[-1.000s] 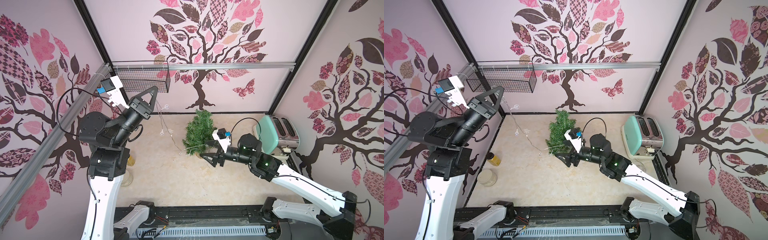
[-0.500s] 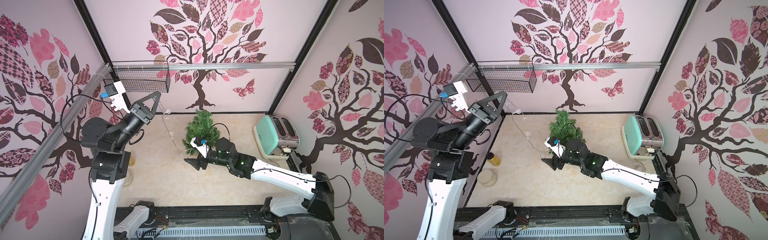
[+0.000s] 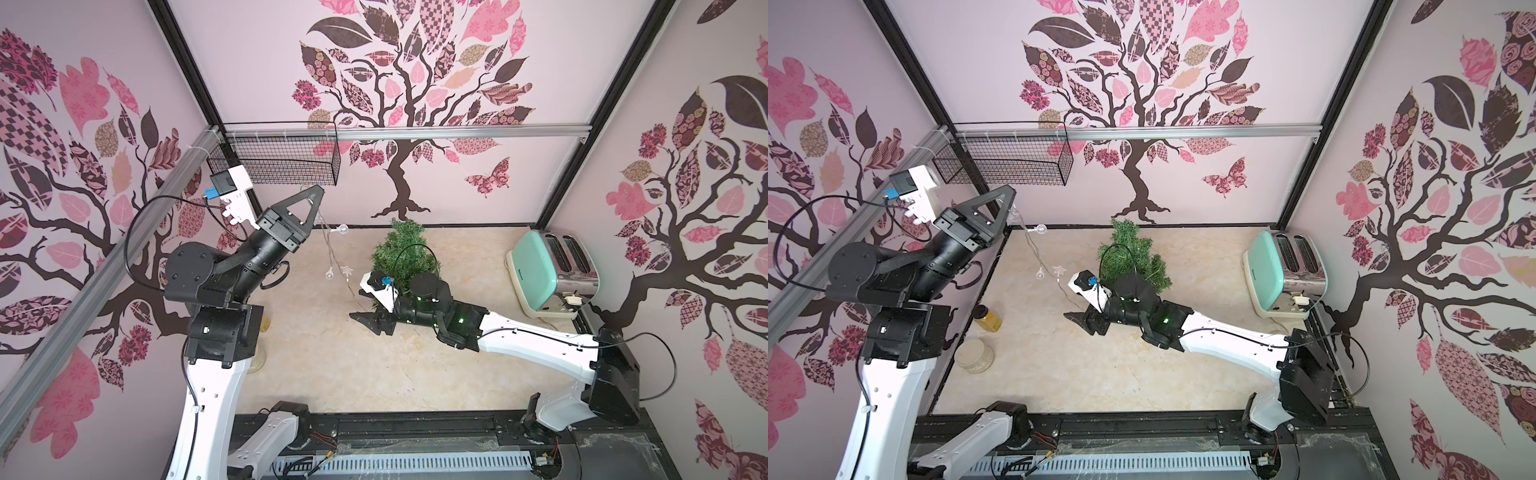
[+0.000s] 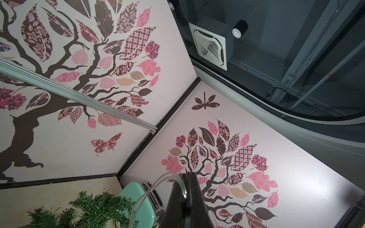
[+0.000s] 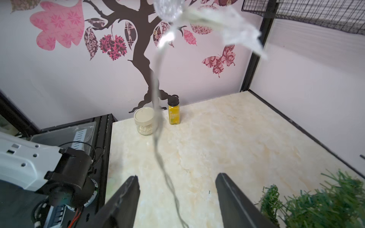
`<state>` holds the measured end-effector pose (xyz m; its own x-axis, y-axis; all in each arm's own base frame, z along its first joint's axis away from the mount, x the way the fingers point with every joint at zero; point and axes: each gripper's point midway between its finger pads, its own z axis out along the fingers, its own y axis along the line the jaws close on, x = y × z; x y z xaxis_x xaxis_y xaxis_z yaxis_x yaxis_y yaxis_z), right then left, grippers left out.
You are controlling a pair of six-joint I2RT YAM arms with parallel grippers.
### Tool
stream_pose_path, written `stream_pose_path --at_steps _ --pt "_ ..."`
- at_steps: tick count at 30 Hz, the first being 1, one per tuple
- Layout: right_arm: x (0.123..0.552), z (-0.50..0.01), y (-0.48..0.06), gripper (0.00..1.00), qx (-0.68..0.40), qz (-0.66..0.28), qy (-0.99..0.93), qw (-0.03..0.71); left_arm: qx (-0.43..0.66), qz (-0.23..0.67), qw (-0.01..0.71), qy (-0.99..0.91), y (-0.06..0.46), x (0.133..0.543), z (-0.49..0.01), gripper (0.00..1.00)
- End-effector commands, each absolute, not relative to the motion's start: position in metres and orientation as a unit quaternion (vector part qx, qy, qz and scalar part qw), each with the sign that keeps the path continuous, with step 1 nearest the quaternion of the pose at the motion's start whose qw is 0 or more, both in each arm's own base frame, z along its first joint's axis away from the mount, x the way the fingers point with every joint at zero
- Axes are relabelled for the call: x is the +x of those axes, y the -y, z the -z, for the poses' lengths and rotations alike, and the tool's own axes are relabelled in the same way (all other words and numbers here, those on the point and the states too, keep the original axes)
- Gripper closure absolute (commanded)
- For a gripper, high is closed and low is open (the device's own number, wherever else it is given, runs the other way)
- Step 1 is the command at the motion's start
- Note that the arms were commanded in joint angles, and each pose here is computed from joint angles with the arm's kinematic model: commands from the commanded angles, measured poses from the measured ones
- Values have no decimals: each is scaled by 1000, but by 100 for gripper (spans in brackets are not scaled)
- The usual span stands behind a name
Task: Remove string lights from the small christmas tree
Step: Remove the light string from the Christmas tree.
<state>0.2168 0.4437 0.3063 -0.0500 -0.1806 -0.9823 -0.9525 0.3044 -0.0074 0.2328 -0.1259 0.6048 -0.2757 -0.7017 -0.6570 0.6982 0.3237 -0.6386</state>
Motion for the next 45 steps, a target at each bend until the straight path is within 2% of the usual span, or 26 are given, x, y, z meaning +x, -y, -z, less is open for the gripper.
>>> stream_pose_path --at_steps 1,5,9,16,18,19,22,23,24,28,34,35,36,39,40,42,45 --pt "219 -326 -448 44 -446 -378 -606 540 12 597 604 -528 127 221 -615 100" --pt "221 -324 -447 68 -442 -376 -608 541 18 595 610 -524 127 216 -620 100" --pt "218 -325 -440 69 -436 -379 -608 545 19 590 613 -524 126 214 -623 100" --pt "216 -325 -434 86 -428 -384 -609 547 21 594 613 -520 127 216 -628 100" --pt "215 -326 -432 86 -424 -386 -607 550 22 596 612 -520 127 216 -630 100" --pt "215 -326 -432 81 -427 -386 -607 548 22 596 611 -520 127 215 -630 100" --pt "216 -323 -435 54 -429 -383 -611 544 23 597 612 -518 127 214 -632 100" --pt "217 -323 -436 53 -428 -383 -612 544 24 599 611 -517 127 214 -632 100" --pt "217 -321 -437 55 -430 -383 -613 541 24 601 610 -516 128 214 -633 100" --pt "218 -324 -438 82 -425 -387 -612 544 25 604 608 -514 128 213 -634 100" --pt "216 -333 -432 97 -414 -393 -605 555 22 603 607 -518 128 217 -631 100" --pt "216 -333 -431 96 -414 -393 -605 555 23 603 606 -518 129 217 -630 100" --pt "215 -333 -432 90 -416 -395 -604 553 22 603 606 -518 129 218 -630 100" --pt "216 -329 -435 57 -419 -392 -608 548 22 606 604 -517 129 219 -630 100" --pt "218 -327 -436 53 -419 -391 -610 547 23 609 603 -516 130 218 -630 100" --pt "220 -327 -440 53 -419 -390 -611 547 23 614 598 -514 131 219 -631 100" --pt "224 -327 -443 60 -415 -388 -612 550 25 619 595 -512 131 219 -632 100"
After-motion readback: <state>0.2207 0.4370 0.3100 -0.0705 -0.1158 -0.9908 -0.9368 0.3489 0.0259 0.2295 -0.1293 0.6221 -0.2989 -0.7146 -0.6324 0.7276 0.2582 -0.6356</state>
